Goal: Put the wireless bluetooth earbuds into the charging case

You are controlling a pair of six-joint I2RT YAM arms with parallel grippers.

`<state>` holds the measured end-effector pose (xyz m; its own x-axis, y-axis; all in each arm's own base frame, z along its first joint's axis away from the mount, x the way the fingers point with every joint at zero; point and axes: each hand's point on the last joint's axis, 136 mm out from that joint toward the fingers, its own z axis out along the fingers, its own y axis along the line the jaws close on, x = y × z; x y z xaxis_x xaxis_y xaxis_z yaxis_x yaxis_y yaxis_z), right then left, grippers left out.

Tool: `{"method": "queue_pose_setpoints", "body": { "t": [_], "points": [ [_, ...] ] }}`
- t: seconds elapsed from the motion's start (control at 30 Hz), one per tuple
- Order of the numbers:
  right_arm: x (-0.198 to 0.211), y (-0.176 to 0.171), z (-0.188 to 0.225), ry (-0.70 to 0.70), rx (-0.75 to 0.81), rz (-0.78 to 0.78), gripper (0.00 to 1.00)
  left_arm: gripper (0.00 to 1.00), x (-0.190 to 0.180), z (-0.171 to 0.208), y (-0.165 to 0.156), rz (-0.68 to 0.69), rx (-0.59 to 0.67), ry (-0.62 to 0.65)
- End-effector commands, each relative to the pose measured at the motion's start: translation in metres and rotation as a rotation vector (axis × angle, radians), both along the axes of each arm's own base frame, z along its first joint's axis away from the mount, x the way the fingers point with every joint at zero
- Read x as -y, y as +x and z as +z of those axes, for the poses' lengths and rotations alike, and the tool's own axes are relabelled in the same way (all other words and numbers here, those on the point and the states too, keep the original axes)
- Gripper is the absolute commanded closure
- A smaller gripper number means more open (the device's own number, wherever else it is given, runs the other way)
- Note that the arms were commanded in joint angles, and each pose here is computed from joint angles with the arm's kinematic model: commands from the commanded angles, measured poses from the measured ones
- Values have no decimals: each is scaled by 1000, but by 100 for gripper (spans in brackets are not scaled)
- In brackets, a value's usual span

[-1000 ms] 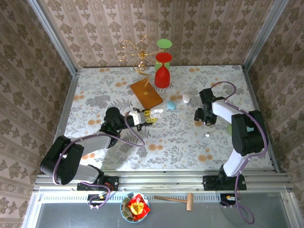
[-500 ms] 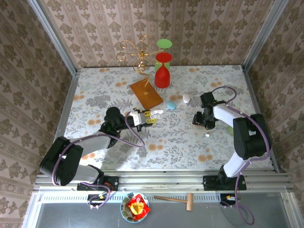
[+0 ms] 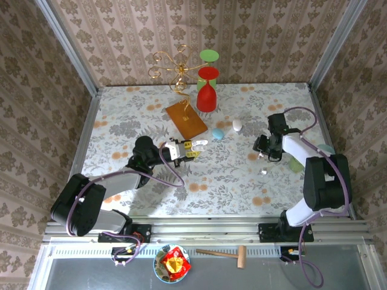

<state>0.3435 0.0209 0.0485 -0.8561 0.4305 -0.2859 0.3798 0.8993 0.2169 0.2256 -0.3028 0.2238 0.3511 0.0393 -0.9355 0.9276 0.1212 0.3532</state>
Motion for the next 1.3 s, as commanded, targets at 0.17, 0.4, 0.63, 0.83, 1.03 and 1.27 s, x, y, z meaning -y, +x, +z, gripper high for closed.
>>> {"method": "queue_pose_setpoints", "body": {
  "t": [0.17,0.4,0.63,0.83,1.03,1.27],
  "points": [
    [3,14,-22,23,-139,57,55,100,2,12,-5,-32,53,-15],
    [-2,7,-33,61,-218,86,62,100,2,11,-5,-27,57,-10],
    [-7,-6,-30,84,-264,108,64,100,3,7,-4,-28,51,-3],
    [-4,-8,-36,70,-282,108,69,100,3,6,-3,-28,54,-5],
    [-3,-5,-42,66,-292,104,76,100,2,5,-4,-24,50,-4],
    [-4,-2,-31,59,-251,121,79,100,2,5,-2,-17,51,-3]
  ]
}}
